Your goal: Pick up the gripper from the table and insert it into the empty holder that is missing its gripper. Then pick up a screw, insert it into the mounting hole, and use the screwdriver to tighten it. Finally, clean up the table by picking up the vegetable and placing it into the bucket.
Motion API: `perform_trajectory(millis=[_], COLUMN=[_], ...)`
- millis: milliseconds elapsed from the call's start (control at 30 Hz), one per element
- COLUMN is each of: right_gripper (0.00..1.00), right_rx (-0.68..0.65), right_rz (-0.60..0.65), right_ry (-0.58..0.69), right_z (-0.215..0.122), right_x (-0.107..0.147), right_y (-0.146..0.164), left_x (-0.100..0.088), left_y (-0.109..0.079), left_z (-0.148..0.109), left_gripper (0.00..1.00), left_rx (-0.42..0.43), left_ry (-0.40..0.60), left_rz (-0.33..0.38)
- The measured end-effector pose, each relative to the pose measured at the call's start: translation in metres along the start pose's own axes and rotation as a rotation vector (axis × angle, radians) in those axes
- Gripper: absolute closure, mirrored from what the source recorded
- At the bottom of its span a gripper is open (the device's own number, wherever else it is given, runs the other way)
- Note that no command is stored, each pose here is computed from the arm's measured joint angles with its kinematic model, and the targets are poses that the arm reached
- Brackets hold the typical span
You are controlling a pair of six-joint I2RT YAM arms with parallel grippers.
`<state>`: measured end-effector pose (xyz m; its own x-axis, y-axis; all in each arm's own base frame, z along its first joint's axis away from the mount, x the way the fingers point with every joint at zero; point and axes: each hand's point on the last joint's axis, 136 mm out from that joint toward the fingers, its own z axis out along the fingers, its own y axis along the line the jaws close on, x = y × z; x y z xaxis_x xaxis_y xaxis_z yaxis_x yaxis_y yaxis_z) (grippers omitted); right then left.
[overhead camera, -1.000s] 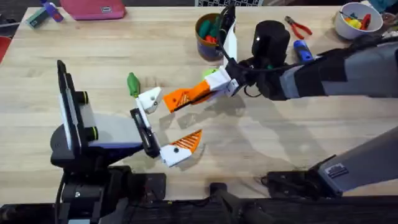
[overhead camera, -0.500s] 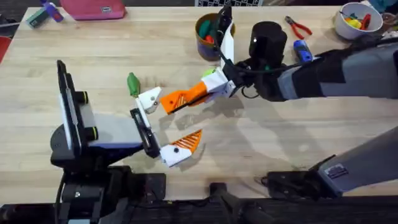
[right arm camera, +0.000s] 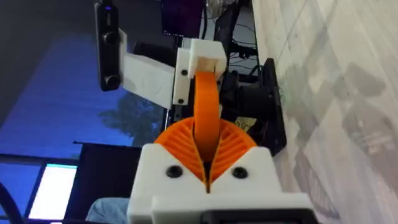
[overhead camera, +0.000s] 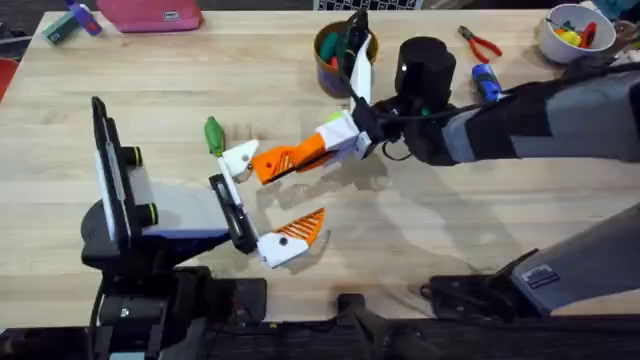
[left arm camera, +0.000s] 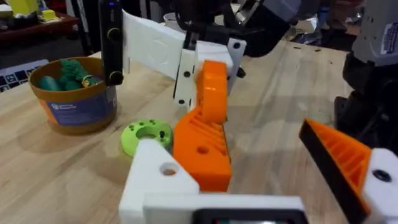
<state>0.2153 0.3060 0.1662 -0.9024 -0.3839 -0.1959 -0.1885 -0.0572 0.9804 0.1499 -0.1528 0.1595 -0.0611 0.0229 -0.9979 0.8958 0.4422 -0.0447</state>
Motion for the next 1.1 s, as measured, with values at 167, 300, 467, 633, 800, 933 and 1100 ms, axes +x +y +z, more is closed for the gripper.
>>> perform_trajectory(millis=[167, 300, 467, 633, 800, 933, 1100], right_gripper=[0.991, 0.991, 0.991, 0.991, 0.991, 0.991, 0.991], right_rx=[0.001, 0.003, 0.006, 0.011, 0.016, 0.022, 0.027], right_rz=[-0.011, -0.016, -0.016, -0.007, 0.017, 0.032, 0.031], right_ry=[-0.001, -0.006, -0.013, -0.022, -0.024, -0.031, -0.035], right_z=[0.0, 0.0, 0.0, 0.004, 0.008, 0.01, 0.016], right_x=[0.0, -0.001, -0.003, -0.009, -0.009, -0.011, -0.013], right_y=[0.0, 0.0, 0.0, 0.003, 0.002, 0.001, 0.002], left_x=[0.0, 0.0, 0.0, 0.0, 0.0, 0.0, 0.0], left_y=[0.0, 0.0, 0.0, 0.0, 0.0, 0.0, 0.0], left_z=[0.0, 0.0, 0.0, 0.0, 0.0, 0.0, 0.0], left_gripper=[0.015, 0.015, 0.015, 0.014, 0.014, 0.015, 0.015], left_rx=[0.0, 0.0, 0.0, 0.0, 0.0, 0.0, 0.0], left_ry=[0.0, 0.0, 0.0, 0.0, 0.0, 0.0, 0.0], left_rz=[0.0, 0.0, 0.0, 0.004, 0.004, 0.003, 0.004])
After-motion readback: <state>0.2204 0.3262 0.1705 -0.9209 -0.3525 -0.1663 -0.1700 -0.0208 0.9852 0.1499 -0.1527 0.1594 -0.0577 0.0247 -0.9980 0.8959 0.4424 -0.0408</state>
